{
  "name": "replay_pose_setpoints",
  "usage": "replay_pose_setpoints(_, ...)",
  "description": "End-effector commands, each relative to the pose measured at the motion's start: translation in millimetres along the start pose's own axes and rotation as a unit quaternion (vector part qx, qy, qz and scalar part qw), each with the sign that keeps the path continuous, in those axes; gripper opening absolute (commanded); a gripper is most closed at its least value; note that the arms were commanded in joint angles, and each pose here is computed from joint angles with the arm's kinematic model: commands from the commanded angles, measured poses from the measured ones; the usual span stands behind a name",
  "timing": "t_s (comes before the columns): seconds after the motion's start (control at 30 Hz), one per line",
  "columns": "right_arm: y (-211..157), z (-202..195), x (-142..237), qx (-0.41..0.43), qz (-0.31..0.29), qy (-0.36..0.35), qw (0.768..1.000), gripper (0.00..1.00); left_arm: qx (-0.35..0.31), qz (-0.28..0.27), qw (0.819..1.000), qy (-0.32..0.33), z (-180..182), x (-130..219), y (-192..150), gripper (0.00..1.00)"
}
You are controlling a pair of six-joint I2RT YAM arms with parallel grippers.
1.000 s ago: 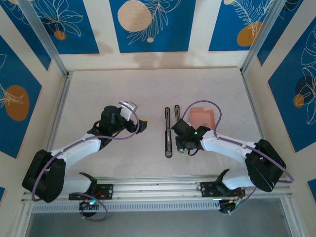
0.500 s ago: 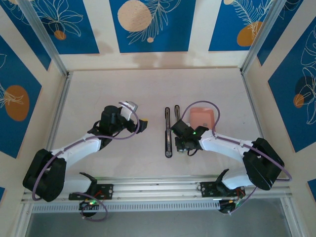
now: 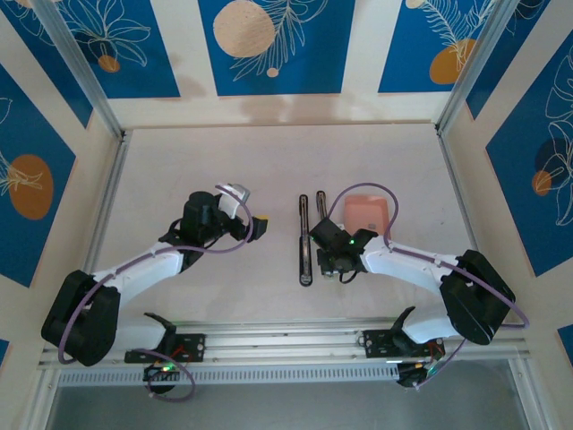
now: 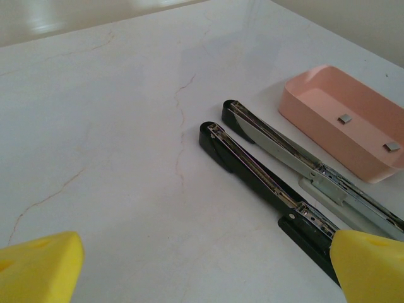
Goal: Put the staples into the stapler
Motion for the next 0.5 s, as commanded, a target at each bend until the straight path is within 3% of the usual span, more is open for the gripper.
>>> replay_pose_setpoints(0.0,-13.4,-0.6,-3.6,0.005,0.034,-0.010,0.999,0.20,0.003,0.000,1.000,-0.015,-4.4,-1.6,-2.3,1.00)
replay_pose_setpoints(0.47,-10.2,1.1,-0.6,0.009,0.030,-0.014,0.999,0.25,0.002,-0.001,1.000,-0.015,-4.8,-1.1,-1.6,1.00)
Point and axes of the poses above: each hand's point on the last joint's axis, 136 mm out from that joint toward the fingers, its own x axis back along the fingers, its own z axis along the line the jaws close on, y = z × x, the point moved 4 cm from there along x, back along the fingers, and after that the axes turned 8 degrees about x, right-handed, at the moved point
